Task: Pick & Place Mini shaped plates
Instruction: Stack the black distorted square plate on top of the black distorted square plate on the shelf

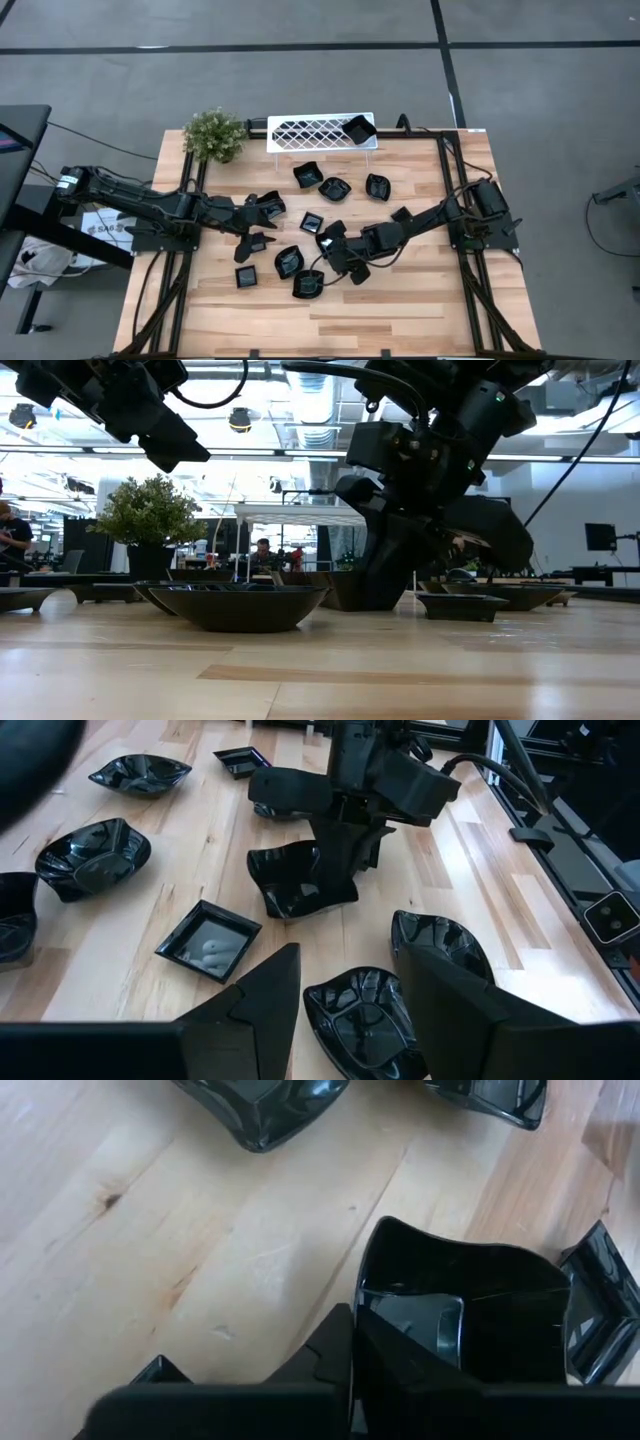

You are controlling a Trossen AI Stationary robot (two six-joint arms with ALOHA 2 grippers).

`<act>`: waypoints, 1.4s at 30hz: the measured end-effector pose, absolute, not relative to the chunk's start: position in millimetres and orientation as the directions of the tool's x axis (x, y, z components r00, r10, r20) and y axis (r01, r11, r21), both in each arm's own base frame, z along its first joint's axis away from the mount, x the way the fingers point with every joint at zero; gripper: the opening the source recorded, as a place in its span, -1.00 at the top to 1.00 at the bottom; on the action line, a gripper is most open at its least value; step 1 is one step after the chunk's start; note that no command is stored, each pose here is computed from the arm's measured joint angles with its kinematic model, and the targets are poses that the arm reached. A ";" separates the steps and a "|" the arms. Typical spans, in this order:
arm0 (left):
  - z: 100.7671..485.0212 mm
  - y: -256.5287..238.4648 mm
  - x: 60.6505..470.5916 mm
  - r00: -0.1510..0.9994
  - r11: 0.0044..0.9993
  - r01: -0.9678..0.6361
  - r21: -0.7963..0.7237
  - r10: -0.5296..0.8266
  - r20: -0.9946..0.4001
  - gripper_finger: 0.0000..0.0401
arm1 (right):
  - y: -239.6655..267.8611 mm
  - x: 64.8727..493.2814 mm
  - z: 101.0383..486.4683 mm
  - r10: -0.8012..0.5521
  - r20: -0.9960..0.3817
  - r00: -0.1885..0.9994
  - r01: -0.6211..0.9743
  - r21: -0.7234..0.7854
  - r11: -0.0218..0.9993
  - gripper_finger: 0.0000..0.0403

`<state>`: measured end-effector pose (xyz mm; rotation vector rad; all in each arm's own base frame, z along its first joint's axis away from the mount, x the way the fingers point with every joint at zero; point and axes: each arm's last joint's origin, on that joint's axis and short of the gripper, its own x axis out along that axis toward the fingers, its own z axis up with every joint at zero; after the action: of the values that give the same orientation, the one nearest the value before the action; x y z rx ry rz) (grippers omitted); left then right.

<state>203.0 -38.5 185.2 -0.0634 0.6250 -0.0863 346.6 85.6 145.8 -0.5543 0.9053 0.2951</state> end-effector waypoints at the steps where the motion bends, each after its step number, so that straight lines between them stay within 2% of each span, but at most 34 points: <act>1: 185.2 -38.5 203.0 0.808 0.994 0.061 -0.085 -0.100 -0.581 0.14 | 85.6 346.6 145.8 0.012 -0.807 0.591 -0.465 -0.328 0.822 0.95; 7: 185.2 -38.5 203.0 0.808 0.994 0.062 -0.085 -0.100 -0.581 0.14 | 86.1 348.6 150.5 0.007 -0.816 0.577 -0.470 -0.325 0.821 0.98; 21: 185.2 -38.5 203.0 0.808 0.994 0.061 -0.085 -0.100 -0.581 0.14 | 90.4 367.4 201.7 -0.010 -0.848 0.531 -0.483 -0.311 0.819 0.99; 30: 185.2 -38.5 203.1 0.808 0.994 0.062 -0.085 -0.100 -0.581 0.14 | 75.4 374.3 225.3 -0.164 -0.837 0.521 -0.450 -0.433 0.781 0.99; 42: 186.0 -38.6 203.7 0.814 0.995 0.071 -0.073 -0.100 -0.573 0.14 | 25.8 381.3 250.0 -0.236 -0.851 0.469 -0.371 -0.432 0.822 1.00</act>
<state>203.7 -38.6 186.0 -0.0485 0.6135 -0.0917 381.3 25.8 250.0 -0.6323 1.1000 0.0896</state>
